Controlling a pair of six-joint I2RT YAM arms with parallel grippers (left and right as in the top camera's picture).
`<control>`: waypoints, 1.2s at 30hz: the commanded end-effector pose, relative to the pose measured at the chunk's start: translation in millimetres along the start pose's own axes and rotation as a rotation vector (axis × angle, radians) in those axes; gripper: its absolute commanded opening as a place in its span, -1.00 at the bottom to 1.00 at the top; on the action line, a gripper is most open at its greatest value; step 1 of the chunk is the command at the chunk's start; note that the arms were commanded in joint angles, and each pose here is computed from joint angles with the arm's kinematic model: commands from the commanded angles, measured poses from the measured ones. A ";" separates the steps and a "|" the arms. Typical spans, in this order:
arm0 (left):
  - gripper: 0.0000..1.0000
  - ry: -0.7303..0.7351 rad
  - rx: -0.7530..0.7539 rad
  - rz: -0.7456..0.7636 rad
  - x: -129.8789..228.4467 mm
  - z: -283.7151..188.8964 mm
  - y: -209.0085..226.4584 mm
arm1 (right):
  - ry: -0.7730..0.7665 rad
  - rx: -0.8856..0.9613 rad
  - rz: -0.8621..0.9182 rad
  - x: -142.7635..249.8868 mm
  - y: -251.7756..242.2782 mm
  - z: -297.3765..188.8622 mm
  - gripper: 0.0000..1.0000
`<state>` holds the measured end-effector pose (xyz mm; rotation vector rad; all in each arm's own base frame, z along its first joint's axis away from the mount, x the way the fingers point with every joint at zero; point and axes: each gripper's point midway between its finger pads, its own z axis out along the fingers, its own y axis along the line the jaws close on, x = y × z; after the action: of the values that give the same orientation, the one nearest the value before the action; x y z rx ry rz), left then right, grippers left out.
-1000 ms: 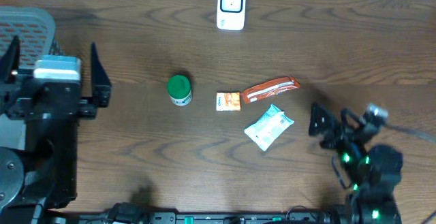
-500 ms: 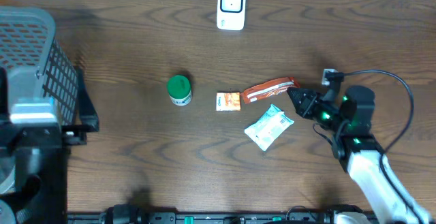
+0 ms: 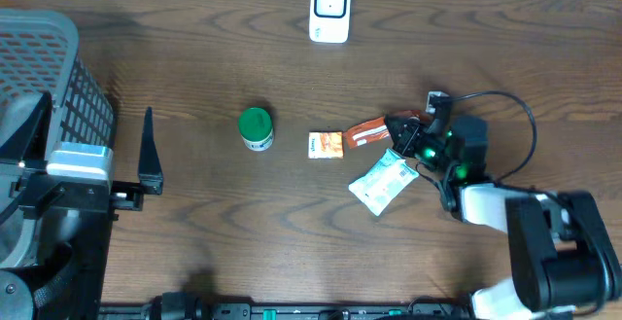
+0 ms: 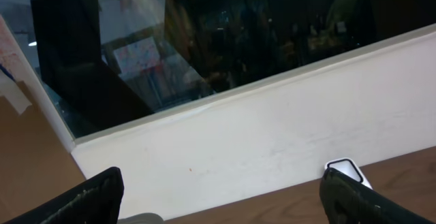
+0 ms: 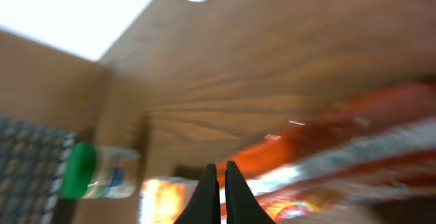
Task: Scan the item barcode
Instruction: 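Move the right gripper over the red bar on the table, then close the right gripper on the red bar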
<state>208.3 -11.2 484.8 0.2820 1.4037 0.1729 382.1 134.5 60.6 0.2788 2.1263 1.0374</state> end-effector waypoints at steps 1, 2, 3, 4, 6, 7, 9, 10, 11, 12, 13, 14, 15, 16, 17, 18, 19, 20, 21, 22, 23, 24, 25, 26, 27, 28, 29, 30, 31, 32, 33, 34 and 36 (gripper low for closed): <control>0.84 -0.010 0.007 -0.003 -1.4 -0.7 -1.2 | -0.043 0.147 0.094 4.4 -37.8 8.2 -0.98; 0.84 -0.009 0.007 -0.003 -1.2 -0.7 -1.1 | -0.040 0.166 0.107 7.6 -44.3 9.4 -0.97; 0.84 -0.008 0.007 -0.003 -1.0 -0.7 -1.2 | -0.030 0.183 0.118 12.4 -50.6 10.8 -0.97; 0.84 -0.007 0.008 -0.004 -0.6 -0.7 -1.3 | -0.017 0.194 0.126 17.4 -55.8 12.1 -0.97; 0.85 -0.006 0.008 -0.004 -0.4 -0.6 -1.4 | 0.010 0.218 0.143 27.6 -65.1 13.7 -0.97; 0.84 -0.006 0.008 -0.004 -0.4 -0.6 -1.4 | 0.042 0.240 0.160 37.2 -72.0 13.3 -0.97; 0.84 -0.006 0.008 -0.003 -0.4 -0.6 -1.3 | 0.095 0.254 0.186 50.2 -75.4 11.1 -0.98; 0.85 -0.006 0.008 -0.003 -0.4 -0.6 -1.3 | 0.118 0.238 0.193 54.3 -72.4 11.1 -0.97; 0.84 -0.005 0.008 -0.004 -0.3 -0.6 -1.3 | 0.148 0.198 0.193 58.5 -65.1 11.9 -0.98; 0.85 -0.006 0.008 -0.003 -0.4 -0.6 -1.3 | 0.170 0.150 0.183 60.2 -55.8 12.6 -0.97; 0.85 -0.006 0.008 -0.003 -0.4 -0.6 -1.3 | 0.191 0.090 0.168 60.5 -43.3 12.9 -0.98; 0.84 -0.005 0.008 -0.004 -0.3 -0.6 -1.3 | 0.202 0.042 0.159 59.0 -32.3 12.3 -0.97; 0.84 -0.005 0.008 -0.004 -0.3 -0.6 -1.3 | 0.204 0.001 0.153 55.4 -21.1 10.7 -0.97; 0.84 -0.005 0.008 -0.004 -0.2 -0.6 -1.4 | 0.199 -0.019 0.157 51.5 -13.8 9.1 -0.97; 0.84 -0.005 0.008 -0.004 -0.2 -0.6 -1.4 | 0.182 -0.038 0.164 43.8 -4.7 6.5 -0.97; 0.84 -0.004 0.008 -0.004 0.1 -0.6 -1.4 | 0.159 -0.053 0.166 35.3 3.9 3.8 -0.97; 0.84 -0.001 0.009 -0.004 0.7 -0.6 -1.6 | 0.132 -0.066 0.160 26.0 12.0 1.1 -0.97; 0.84 0.001 0.009 -0.005 1.3 -0.6 -1.8 | 0.105 -0.077 0.152 17.1 19.4 -1.5 -0.97; 0.85 0.002 0.010 -0.005 1.5 -0.6 -1.8 | 0.077 -0.093 0.131 7.2 28.4 -4.6 -0.97; 0.84 0.001 0.010 -0.005 1.4 -0.6 -1.8 | 0.050 -0.101 0.115 -2.1 35.4 -7.1 -0.97; 0.84 0.001 0.010 -0.005 1.4 -0.6 -1.8 | 0.028 -0.095 0.108 -8.9 38.2 -8.0 -0.97; 0.84 0.001 0.010 -0.005 1.4 -0.6 -1.8 | 0.006 -0.082 0.104 -16.2 39.7 -8.0 -0.97; 0.85 0.001 0.010 -0.005 1.4 -0.6 -1.8 | -0.014 -0.055 0.106 -22.5 37.7 -5.9 -0.97; 0.84 0.002 0.010 -0.005 1.5 -0.6 -1.8 | -0.027 -0.028 0.107 -27.1 35.1 -3.9 -0.97; 0.84 0.002 0.010 -0.005 1.5 -0.6 -1.8 | -0.041 0.011 0.101 -31.1 30.6 -0.2 -0.97; 0.84 0.003 0.010 -0.005 1.8 -0.5 -1.9 | -0.050 0.039 0.086 -35.0 28.3 3.3 -0.97; 0.85 0.004 0.010 -0.006 2.3 -0.3 -2.0 | -0.056 0.065 0.066 -38.1 26.4 7.3 -0.97; 0.85 0.006 0.011 -0.006 3.0 -0.3 -2.2 | -0.059 0.080 0.049 -40.4 25.8 10.8 -0.97; 0.84 0.010 0.012 -0.007 4.0 -0.3 -2.5 | -0.060 0.093 0.026 -42.8 26.0 15.2 -0.97; 0.85 0.011 0.012 -0.007 4.3 -0.2 -2.5 | -0.062 0.109 0.013 -44.6 23.9 19.5 -0.98; 0.84 0.012 0.013 -0.008 4.5 -0.2 -2.6 | -0.065 0.131 0.017 -46.0 19.8 22.4 -0.97; 0.84 0.013 0.013 -0.008 4.6 -0.1 -2.6 | -0.067 0.154 0.021 -46.3 14.4 25.6 -0.97; 0.85 0.013 0.013 -0.008 4.6 0.1 -2.6 | -0.070 0.197 0.031 -43.6 -0.4 31.1 -0.98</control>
<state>208.8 -11.2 481.8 0.2823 1.4158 0.1705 423.1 142.9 89.6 0.4079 2.1543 0.9568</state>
